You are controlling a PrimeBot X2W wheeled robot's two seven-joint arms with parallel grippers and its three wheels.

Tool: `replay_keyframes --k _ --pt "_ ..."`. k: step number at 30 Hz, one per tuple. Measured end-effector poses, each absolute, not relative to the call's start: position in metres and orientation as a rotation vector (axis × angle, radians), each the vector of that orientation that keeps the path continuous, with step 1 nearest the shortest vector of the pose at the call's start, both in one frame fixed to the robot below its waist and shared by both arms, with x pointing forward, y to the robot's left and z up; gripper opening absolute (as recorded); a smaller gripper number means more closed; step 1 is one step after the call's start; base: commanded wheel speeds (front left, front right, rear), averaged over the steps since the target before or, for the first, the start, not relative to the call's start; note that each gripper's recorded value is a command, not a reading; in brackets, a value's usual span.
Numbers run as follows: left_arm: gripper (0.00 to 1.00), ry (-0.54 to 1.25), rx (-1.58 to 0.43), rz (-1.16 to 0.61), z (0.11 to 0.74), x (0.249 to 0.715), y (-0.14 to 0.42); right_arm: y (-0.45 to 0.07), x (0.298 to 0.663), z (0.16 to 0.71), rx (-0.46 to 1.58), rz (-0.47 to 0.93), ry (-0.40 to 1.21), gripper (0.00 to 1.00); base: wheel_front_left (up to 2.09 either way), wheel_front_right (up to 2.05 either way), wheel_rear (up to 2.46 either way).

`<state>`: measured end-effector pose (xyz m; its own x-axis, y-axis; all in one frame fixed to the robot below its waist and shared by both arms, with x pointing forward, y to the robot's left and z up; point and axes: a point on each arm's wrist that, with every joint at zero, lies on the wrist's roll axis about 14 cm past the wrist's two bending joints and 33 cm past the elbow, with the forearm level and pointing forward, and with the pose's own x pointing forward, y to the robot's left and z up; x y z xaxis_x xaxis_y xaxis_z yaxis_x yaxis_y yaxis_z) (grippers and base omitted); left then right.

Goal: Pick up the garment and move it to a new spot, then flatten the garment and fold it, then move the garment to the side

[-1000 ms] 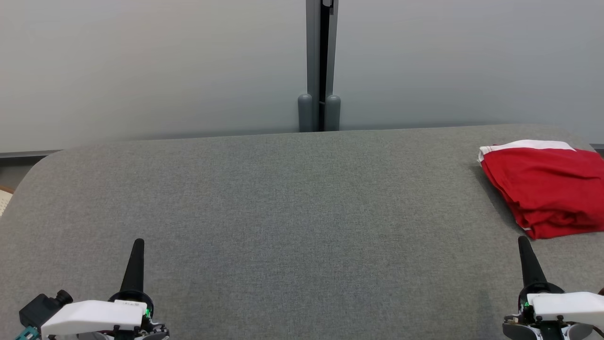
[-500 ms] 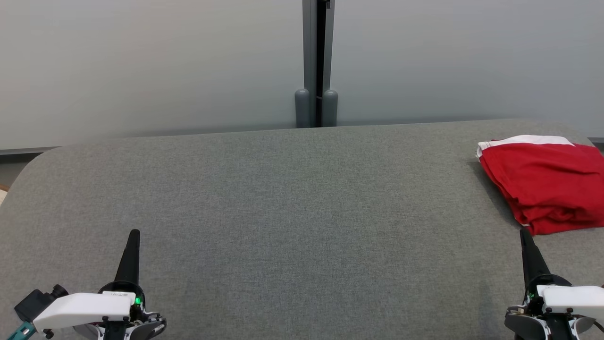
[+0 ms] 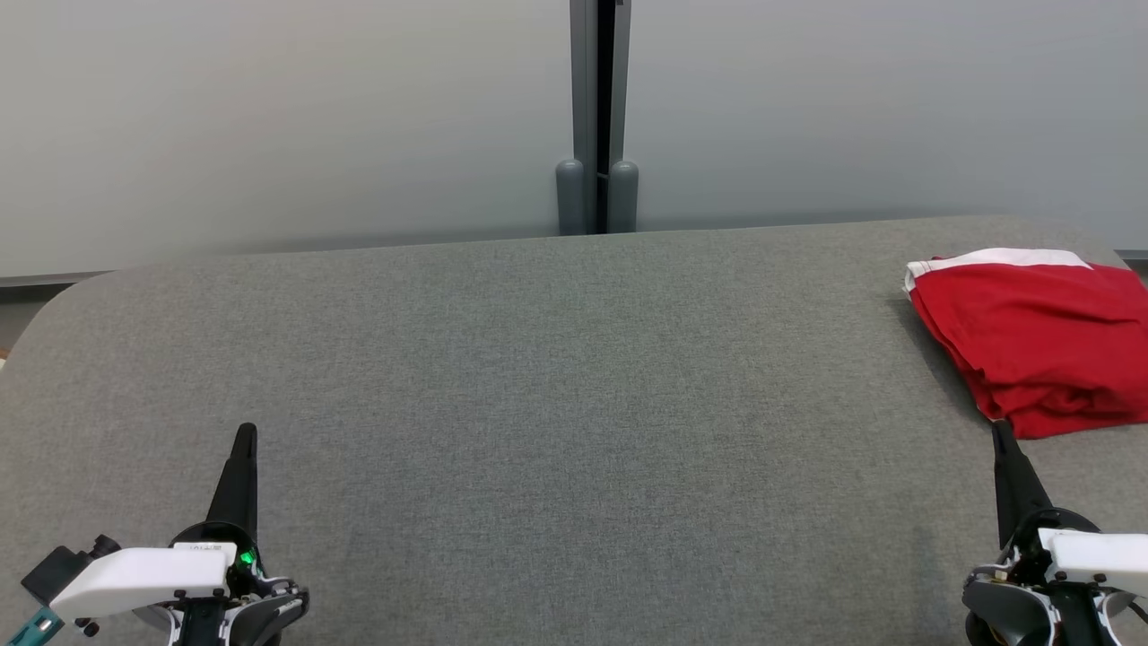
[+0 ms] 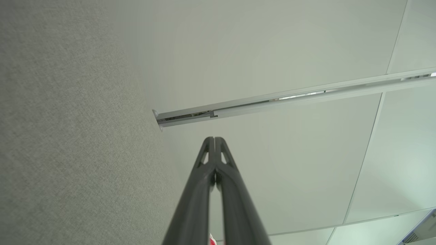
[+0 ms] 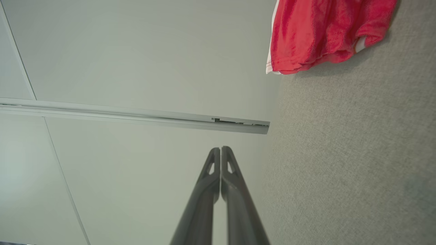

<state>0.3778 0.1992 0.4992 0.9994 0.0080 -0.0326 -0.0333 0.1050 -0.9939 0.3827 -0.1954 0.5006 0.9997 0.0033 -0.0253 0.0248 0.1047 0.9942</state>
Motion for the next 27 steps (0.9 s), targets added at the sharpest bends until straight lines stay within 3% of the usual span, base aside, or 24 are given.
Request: replay_keyframes --k 27 --pt "0.00 0.010 -1.576 0.008 0.5040 0.3877 0.1990 -0.1999 0.3876 0.5042 1.574 -0.008 0.007 0.00 0.00 0.00 0.00"
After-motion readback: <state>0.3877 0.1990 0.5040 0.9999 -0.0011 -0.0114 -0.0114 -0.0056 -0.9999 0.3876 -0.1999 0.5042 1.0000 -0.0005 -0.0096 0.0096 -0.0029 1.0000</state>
